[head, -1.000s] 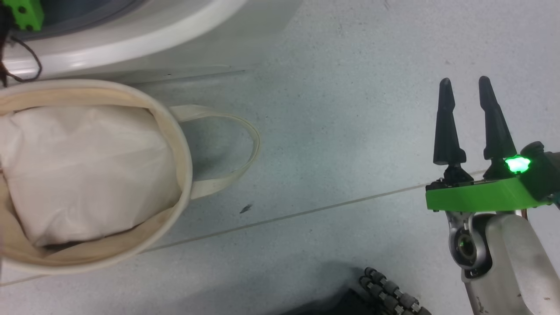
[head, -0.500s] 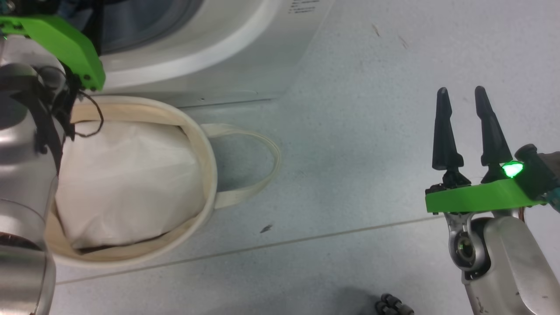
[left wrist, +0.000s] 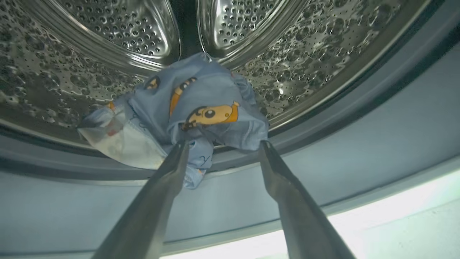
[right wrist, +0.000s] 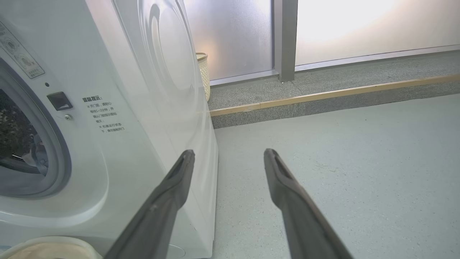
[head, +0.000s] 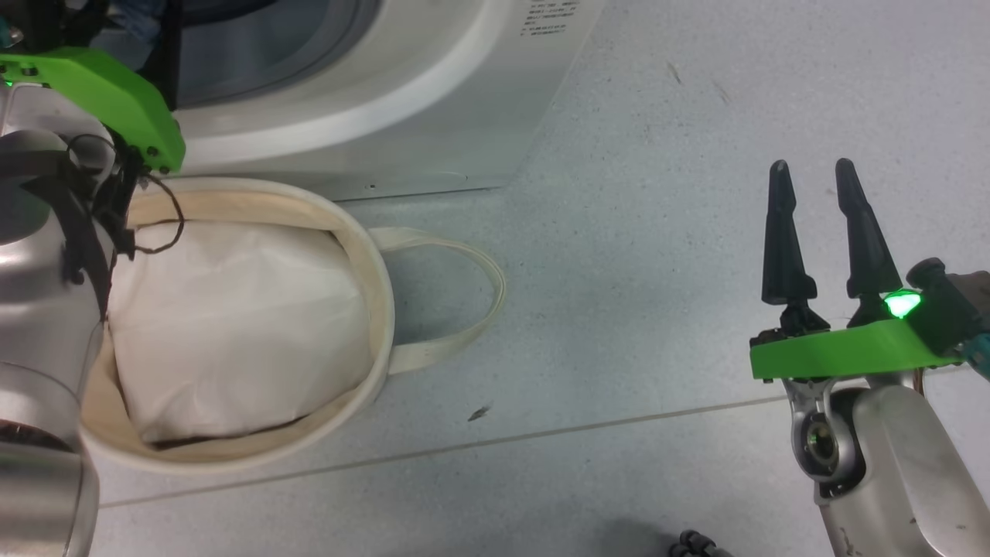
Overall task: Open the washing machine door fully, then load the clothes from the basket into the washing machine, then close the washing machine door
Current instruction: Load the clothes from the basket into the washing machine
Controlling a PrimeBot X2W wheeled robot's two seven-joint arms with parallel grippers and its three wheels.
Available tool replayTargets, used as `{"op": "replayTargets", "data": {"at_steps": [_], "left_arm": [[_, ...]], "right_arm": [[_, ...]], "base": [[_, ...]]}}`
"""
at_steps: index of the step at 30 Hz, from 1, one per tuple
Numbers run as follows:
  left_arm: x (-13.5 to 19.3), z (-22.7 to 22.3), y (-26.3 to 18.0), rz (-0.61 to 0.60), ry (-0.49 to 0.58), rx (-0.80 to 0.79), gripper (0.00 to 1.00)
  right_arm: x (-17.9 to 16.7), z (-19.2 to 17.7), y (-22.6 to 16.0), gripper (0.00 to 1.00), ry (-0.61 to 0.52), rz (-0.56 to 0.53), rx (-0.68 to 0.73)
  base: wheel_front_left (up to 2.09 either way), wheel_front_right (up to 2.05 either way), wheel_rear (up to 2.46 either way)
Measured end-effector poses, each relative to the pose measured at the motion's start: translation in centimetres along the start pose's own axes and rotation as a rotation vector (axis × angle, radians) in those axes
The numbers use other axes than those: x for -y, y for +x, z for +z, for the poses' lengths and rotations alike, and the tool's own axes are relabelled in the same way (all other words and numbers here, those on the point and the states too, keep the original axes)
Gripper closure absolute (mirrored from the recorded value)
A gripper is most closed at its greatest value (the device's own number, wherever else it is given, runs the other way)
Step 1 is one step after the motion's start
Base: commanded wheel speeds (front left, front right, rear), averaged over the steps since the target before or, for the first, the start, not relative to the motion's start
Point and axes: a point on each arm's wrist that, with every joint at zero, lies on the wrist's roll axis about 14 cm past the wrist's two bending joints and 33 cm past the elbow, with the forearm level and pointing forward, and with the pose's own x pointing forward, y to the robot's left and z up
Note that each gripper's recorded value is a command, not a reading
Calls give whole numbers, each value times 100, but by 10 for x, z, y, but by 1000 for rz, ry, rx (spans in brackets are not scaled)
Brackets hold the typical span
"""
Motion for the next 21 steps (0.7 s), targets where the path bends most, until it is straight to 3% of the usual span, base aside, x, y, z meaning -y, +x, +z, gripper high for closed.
{"op": "replayTargets", "data": {"at_steps": [12, 21], "left_arm": [[15, 26, -41, -36, -40, 167, 0], [8, 42, -108, -24, -78, 325, 0]], "right_arm": [[-13, 20, -8, 0, 22, 27, 46], [-35, 36, -12, 0, 18, 110, 74]], "base": [[0, 0, 0], [0, 0, 0]]}}
